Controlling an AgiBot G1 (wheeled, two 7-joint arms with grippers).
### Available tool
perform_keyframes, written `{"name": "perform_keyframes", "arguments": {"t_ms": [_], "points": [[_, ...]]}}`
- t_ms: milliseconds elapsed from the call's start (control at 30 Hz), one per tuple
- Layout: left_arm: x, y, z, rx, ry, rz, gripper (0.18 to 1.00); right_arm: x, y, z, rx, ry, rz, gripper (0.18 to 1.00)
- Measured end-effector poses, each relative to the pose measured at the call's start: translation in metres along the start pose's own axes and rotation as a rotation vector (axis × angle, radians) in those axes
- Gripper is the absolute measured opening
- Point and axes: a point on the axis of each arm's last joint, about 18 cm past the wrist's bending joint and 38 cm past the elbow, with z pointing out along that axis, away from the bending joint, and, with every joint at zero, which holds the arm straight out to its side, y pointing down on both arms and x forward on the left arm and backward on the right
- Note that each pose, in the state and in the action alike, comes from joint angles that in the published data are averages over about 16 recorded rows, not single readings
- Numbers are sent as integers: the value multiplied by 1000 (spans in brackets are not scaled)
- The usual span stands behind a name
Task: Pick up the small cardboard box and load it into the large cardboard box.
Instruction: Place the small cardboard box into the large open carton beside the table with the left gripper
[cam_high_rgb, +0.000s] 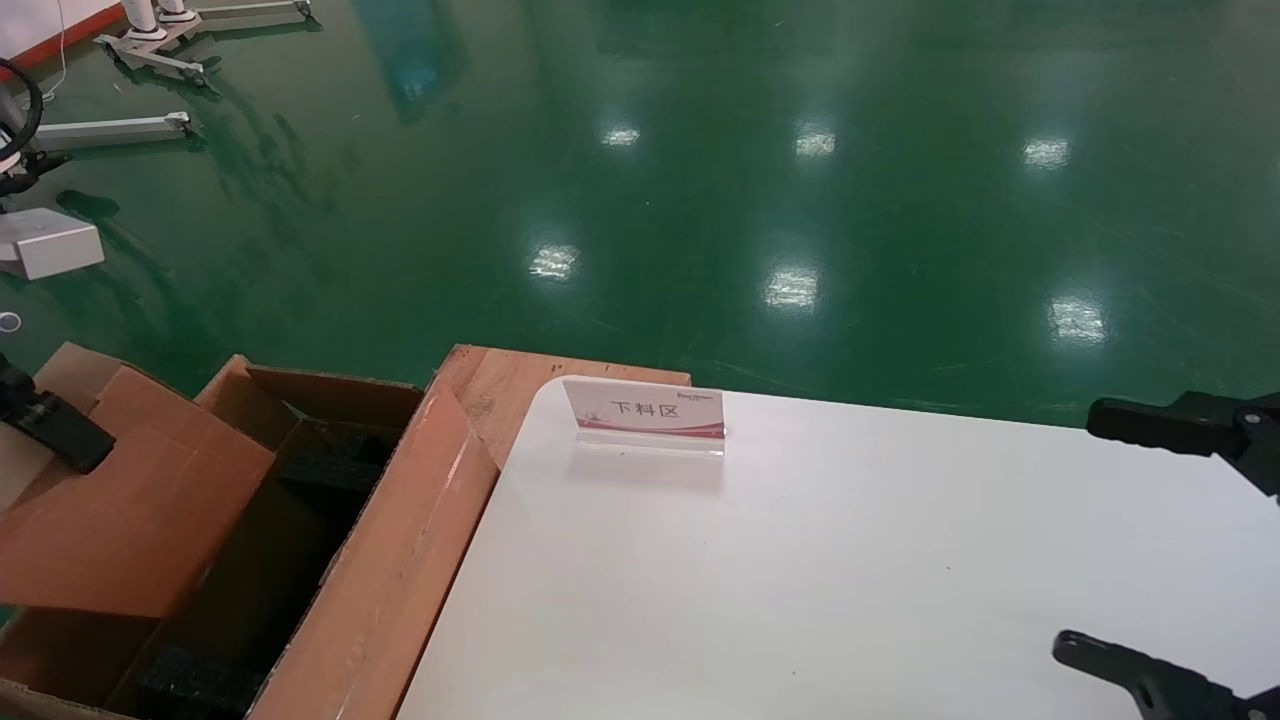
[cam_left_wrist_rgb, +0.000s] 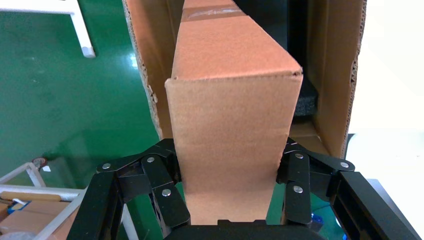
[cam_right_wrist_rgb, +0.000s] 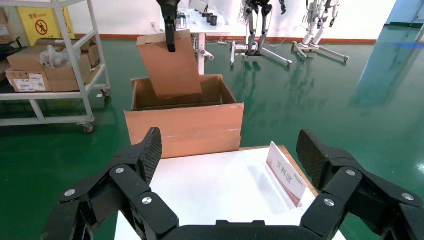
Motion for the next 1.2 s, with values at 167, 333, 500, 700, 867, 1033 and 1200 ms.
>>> {"name": "perform_keyframes", "arguments": {"t_ms": [167,333,500,700,867,1033,1200], "points": [[-3,2,14,-24,11,-10,277,0,0,0,0,0,0,1000],[-5,3,30,-51,18,-21,277,0,0,0,0,0,0,1000],[-7,2,46,-74,20,-25,277,0,0,0,0,0,0,1000],[-8,-1,63,-93,13,-24,276,0,0,0,0,0,0,1000],[-9,-6,73,-99,4,-20,276,0,0,0,0,0,0,1000],[-9,-11,79,-98,-7,-12,275,0,0,0,0,0,0,1000],[-10,-17,82,-90,-17,-4,275,0,0,0,0,0,0,1000]]}}
